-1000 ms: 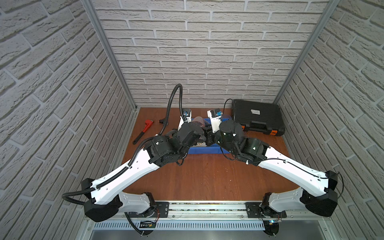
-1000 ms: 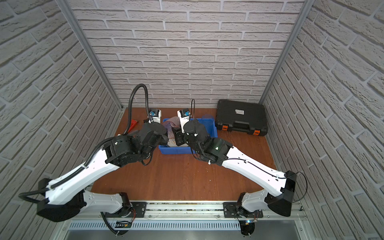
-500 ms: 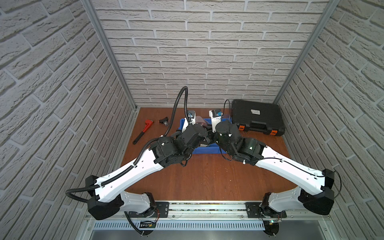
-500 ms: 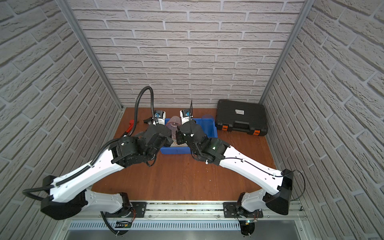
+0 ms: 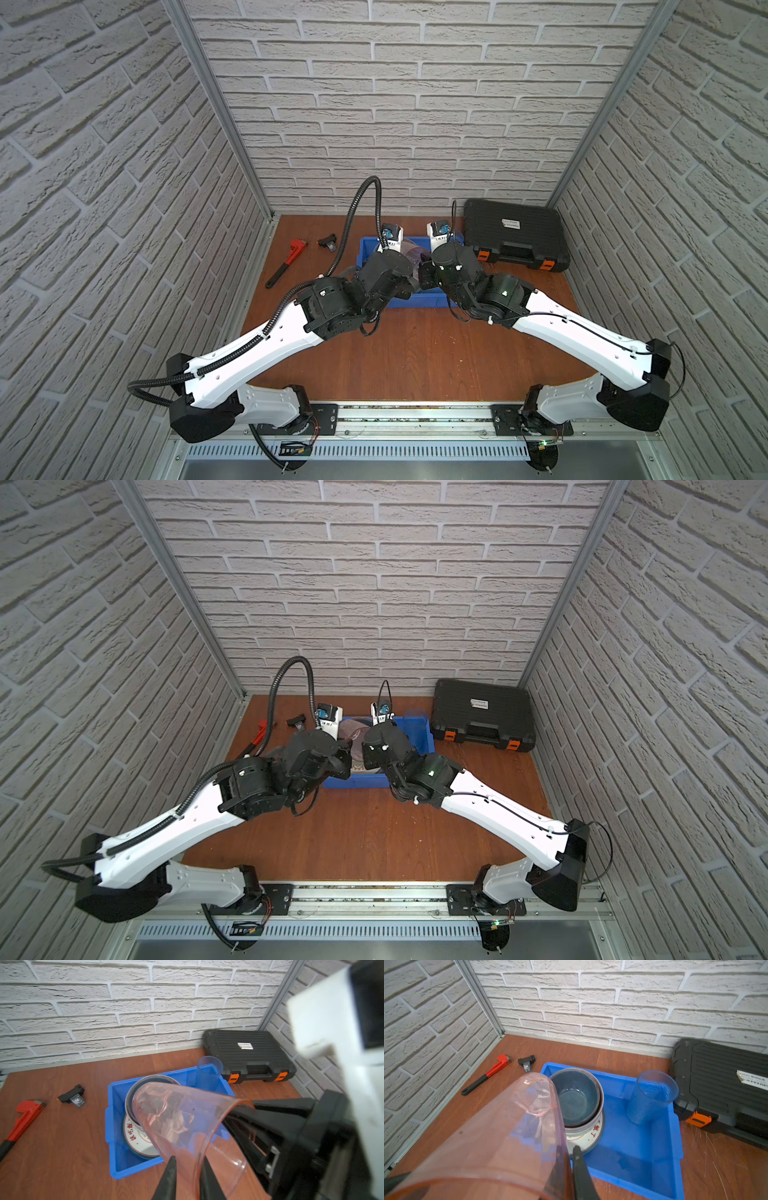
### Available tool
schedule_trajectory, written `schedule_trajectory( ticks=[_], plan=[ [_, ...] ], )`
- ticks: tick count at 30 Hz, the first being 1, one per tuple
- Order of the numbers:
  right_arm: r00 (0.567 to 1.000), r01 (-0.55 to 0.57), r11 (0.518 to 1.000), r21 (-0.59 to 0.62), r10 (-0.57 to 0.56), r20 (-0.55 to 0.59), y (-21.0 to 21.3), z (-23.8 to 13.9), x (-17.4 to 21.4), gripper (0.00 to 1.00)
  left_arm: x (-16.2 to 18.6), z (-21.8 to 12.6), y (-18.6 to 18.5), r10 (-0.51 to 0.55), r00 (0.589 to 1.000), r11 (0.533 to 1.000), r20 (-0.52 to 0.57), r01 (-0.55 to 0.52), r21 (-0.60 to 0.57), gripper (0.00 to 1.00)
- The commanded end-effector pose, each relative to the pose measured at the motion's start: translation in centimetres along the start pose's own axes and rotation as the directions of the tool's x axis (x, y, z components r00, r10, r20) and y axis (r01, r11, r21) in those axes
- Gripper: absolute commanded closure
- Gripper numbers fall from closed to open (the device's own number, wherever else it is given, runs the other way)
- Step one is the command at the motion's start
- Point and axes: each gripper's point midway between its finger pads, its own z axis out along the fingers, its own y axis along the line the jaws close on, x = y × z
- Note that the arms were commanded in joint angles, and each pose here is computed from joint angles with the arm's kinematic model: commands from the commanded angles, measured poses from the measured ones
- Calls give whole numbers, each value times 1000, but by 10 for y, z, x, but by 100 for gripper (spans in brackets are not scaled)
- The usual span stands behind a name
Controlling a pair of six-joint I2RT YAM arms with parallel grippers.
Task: Place the mixed dishes into the plastic bin
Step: 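Close the right gripper on the pink cup held by the left gripper, then carry the pink cup over the bin with the right gripper while the left releases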
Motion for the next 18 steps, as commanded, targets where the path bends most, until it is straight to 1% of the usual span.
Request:
schedule_trajectory(
  ticks=[1,6,11,18],
  plan=[
    [992,-83,985,-151,96,81,26,-25,-32,94,-5,-7,-35,-52,999,982,-2,52,179,76],
    [994,-77,990,-122,86,71,14,-34,-30,94,0,-19,-29,-73,997,976,-20,76,202,69],
    [997,-54,995,-88,59,48,1,-41,-24,94,3,-33,-13,-102,995,975,-21,104,195,63],
    [1000,-12,1000,-13,12,-18,-27,-42,-12,94,13,-41,12,-115,993,976,-37,120,184,51]
  ],
)
